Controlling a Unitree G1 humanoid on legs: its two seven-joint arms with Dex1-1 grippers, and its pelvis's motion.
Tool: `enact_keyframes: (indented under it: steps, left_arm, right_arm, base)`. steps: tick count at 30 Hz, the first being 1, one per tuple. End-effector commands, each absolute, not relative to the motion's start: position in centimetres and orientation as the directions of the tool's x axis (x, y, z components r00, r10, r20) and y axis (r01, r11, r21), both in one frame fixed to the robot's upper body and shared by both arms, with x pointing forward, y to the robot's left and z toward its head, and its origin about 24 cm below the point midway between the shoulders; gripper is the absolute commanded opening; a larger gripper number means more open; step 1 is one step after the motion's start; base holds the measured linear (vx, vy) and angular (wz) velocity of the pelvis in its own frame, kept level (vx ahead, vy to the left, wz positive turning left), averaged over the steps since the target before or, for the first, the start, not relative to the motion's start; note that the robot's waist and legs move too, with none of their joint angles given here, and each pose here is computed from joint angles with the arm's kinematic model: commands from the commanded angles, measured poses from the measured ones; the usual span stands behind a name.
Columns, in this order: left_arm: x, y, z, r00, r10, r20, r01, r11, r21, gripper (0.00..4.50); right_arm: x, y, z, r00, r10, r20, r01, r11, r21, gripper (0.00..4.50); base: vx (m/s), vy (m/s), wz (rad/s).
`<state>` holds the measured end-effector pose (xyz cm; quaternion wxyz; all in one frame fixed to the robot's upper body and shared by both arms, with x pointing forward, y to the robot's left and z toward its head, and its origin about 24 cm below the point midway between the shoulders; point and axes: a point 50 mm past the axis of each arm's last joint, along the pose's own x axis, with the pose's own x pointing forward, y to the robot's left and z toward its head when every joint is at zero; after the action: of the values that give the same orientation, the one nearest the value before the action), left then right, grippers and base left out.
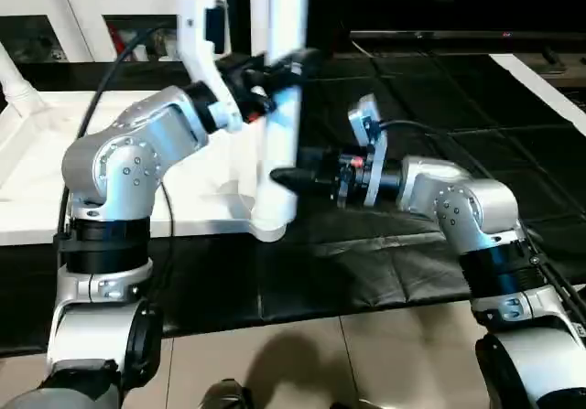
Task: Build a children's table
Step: Pick table leg
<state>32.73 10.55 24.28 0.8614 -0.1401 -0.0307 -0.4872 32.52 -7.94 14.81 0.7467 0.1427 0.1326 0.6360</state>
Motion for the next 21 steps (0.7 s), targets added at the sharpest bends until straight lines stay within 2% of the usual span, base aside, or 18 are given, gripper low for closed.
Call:
enact_keyframes:
  steps: [1,6,7,11,12,16,21]
  left_arm:
    - [32.13,10.21,24.87,0.469,-0.861,0.199,0.88,0.436,-0.19,1.81]
    - [31.61,9.84,24.89,0.423,-0.887,0.187,0.902,0.393,-0.178,1.81]
    - [31.59,9.8,24.88,0.422,-0.888,0.185,0.903,0.392,-0.179,1.81]
    - [31.42,9.58,24.91,0.402,-0.896,0.187,0.911,0.372,-0.179,1.81]
    - [31.4,9.53,24.93,0.399,-0.897,0.188,0.912,0.368,-0.179,1.81]
    - [31.34,9.36,24.97,0.391,-0.901,0.19,0.915,0.359,-0.182,1.81]
    - [31.29,9.25,24.91,0.384,-0.904,0.187,0.918,0.352,-0.183,1.81]
  right_arm:
    - [32.59,-7.75,15.09,0.127,0.992,-0.024,-0.915,0.126,0.383,3.58]
    - [32.59,-7.59,15.21,0.111,0.994,-0.008,-0.915,0.105,0.39,3.58]
    - [32.57,-7.57,15.23,0.106,0.994,-0.007,-0.916,0.1,0.39,3.3]
    - [32.39,-7.45,15.23,0.085,0.996,0.004,-0.914,0.076,0.398,3.2]
    - [32.37,-7.43,15.22,0.082,0.997,0.006,-0.914,0.073,0.399,2.97]
    - [32.21,-7.26,15.16,0.068,0.997,0.021,-0.91,0.053,0.41,2.71]
    - [32.03,-7.09,15.1,0.05,0.998,0.031,-0.909,0.033,0.415,2.63]
  base:
    - [0.0,0.0,0.0]
    - [0.0,0.0,0.0]
    - [0.0,0.0,0.0]
    - [0.0,0.0,0.0]
    - [0.0,0.0,0.0]
    - [0.0,0.0,0.0]
    - [0.0,0.0,0.0]
